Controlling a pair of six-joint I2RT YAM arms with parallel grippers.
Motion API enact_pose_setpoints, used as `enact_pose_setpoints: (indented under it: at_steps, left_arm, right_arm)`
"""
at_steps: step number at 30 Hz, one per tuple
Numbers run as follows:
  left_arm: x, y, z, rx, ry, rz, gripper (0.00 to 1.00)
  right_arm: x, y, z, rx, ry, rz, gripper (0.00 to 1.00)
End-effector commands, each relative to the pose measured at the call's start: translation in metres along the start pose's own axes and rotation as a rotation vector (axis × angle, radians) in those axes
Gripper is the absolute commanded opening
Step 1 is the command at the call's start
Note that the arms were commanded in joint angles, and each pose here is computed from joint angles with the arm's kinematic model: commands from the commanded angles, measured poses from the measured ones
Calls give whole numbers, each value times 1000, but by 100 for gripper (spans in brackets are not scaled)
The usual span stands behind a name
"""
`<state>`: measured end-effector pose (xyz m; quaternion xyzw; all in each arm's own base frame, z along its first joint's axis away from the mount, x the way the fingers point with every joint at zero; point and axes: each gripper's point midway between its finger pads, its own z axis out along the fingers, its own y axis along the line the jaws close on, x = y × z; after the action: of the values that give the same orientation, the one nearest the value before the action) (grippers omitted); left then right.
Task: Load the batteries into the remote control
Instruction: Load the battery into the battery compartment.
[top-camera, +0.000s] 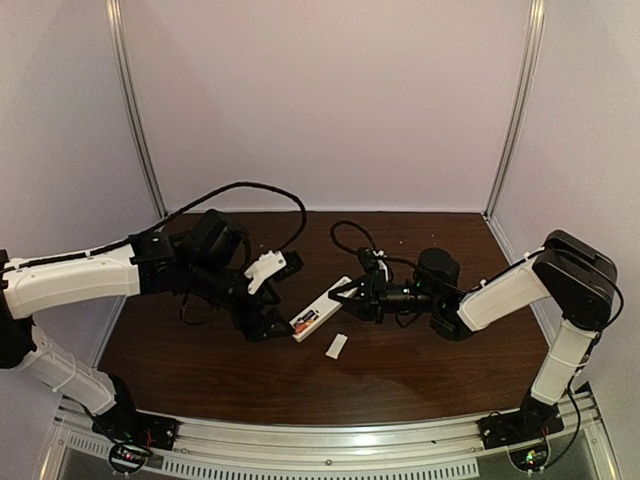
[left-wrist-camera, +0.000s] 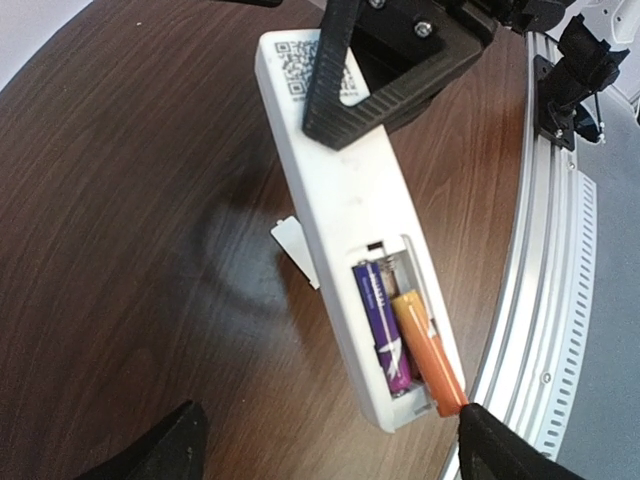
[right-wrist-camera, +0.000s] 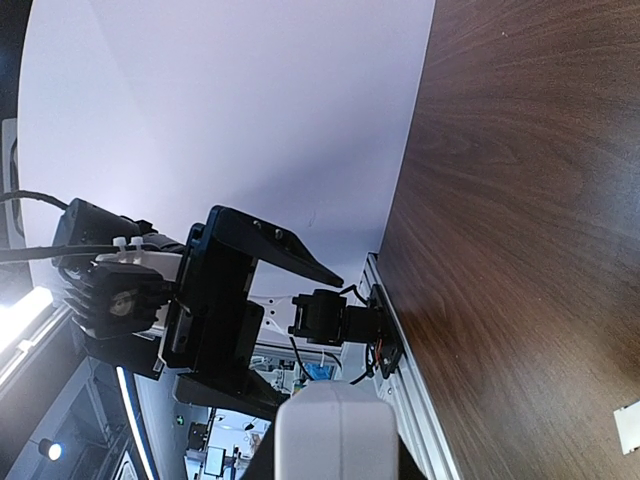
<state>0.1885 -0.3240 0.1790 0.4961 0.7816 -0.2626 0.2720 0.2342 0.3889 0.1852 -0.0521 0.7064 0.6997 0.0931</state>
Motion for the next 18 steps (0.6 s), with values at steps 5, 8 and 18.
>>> enact_pose_setpoints:
  at_steps: [5, 8, 18]
  left_arm:
    - [-9, 8, 9, -23, -20, -8, 85]
    - [-9, 9, 11, -21, -15, -12, 84]
    - [-9, -1, 5, 22, -38, 7, 88]
  right_arm:
    - [2, 33, 5, -82, 20, -73, 0]
    - [3, 35, 6, -85, 24, -76, 0]
    - [5, 34, 7, -67, 37, -98, 0]
